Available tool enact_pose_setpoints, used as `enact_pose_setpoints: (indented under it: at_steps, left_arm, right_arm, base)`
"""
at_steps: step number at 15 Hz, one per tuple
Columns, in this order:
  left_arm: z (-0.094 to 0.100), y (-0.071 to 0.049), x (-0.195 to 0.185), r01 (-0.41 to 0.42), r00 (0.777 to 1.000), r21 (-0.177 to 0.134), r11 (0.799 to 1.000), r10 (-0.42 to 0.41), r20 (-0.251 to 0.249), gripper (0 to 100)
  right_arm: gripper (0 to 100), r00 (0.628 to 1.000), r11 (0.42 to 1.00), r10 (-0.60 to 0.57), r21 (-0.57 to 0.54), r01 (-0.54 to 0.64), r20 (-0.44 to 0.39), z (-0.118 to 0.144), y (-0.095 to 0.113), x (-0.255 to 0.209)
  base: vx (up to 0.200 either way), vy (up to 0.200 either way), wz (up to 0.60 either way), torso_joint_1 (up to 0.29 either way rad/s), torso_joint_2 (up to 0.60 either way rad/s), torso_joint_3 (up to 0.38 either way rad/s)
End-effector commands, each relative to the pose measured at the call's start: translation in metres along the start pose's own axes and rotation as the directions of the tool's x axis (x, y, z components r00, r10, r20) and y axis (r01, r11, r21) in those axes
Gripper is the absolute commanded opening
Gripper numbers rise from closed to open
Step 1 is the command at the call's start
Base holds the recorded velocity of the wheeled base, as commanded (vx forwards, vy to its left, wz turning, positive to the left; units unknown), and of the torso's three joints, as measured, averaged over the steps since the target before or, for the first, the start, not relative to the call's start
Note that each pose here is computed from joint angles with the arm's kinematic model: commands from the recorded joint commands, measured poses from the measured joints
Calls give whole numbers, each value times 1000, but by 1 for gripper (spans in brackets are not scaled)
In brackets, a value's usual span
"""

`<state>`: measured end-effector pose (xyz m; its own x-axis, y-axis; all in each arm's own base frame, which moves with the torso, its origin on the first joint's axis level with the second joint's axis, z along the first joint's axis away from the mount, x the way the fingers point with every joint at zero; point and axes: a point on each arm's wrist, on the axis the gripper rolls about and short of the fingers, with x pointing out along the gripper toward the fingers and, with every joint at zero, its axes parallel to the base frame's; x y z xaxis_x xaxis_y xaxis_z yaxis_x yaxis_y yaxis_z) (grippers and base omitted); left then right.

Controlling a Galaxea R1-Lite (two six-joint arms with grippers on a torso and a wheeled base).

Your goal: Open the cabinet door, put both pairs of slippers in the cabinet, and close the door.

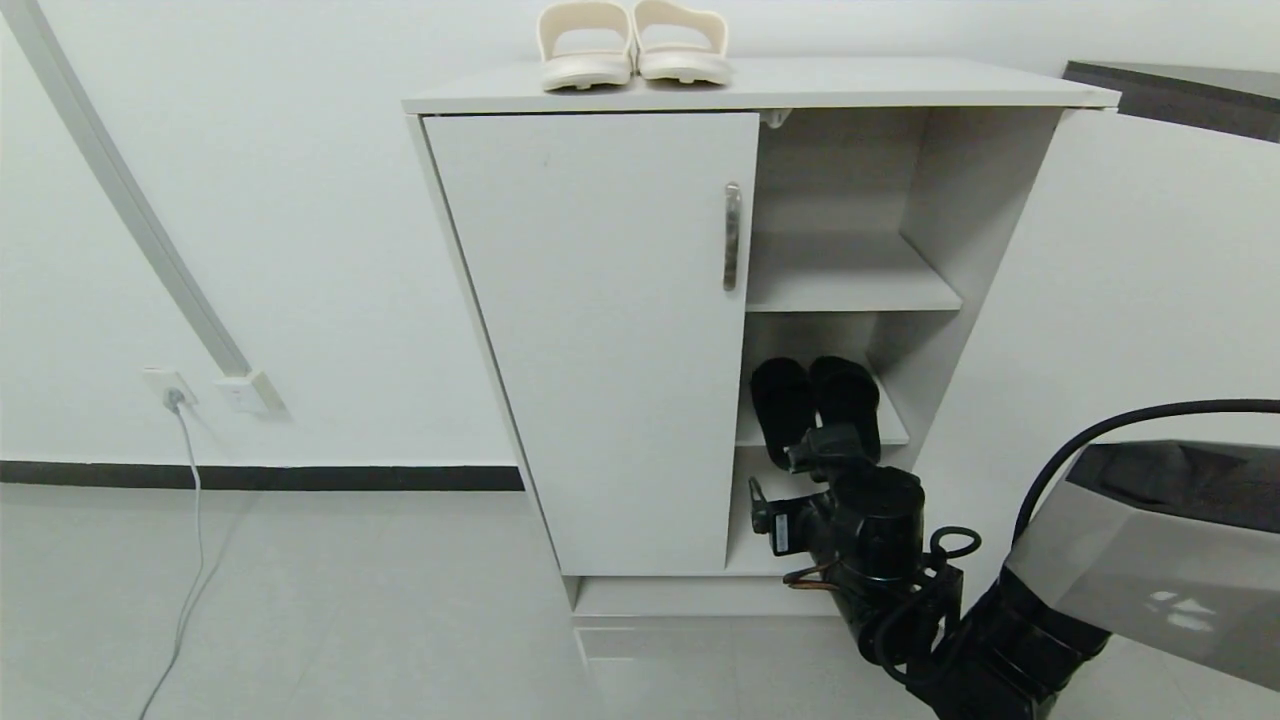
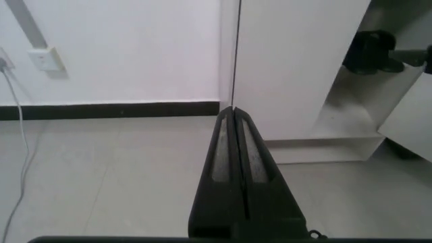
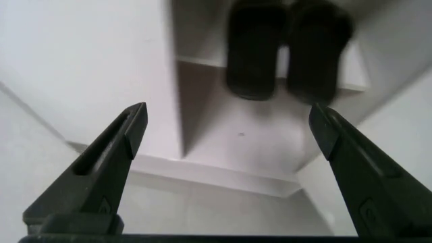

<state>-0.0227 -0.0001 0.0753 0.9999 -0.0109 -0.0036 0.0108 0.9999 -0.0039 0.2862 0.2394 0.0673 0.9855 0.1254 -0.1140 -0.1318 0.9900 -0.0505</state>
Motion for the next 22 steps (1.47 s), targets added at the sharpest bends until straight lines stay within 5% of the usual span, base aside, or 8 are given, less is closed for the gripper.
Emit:
enact_pose_setpoints:
  at_steps: [1, 7, 22]
  left_arm:
    - [0, 0, 0, 0, 1000, -2, 1000, 0, -1, 0]
    - [0, 0, 0, 0, 1000, -2, 1000, 0, -1, 0]
    - [0, 0, 0, -3, 1000, -5, 1000, 3, -1, 0]
  right_arm:
    - [100, 1000, 1000, 1, -3, -1, -5, -2, 0, 0]
    - [100, 1000, 1000, 1, 4, -1, 8, -1, 0, 0]
    - [100, 999, 999, 30, -41, -29, 37, -2, 3, -7]
  base:
    - [0, 200, 0, 7, 2, -2]
    - [0, 200, 0, 2, 2, 4]
    - [0, 0, 0, 0, 0, 0]
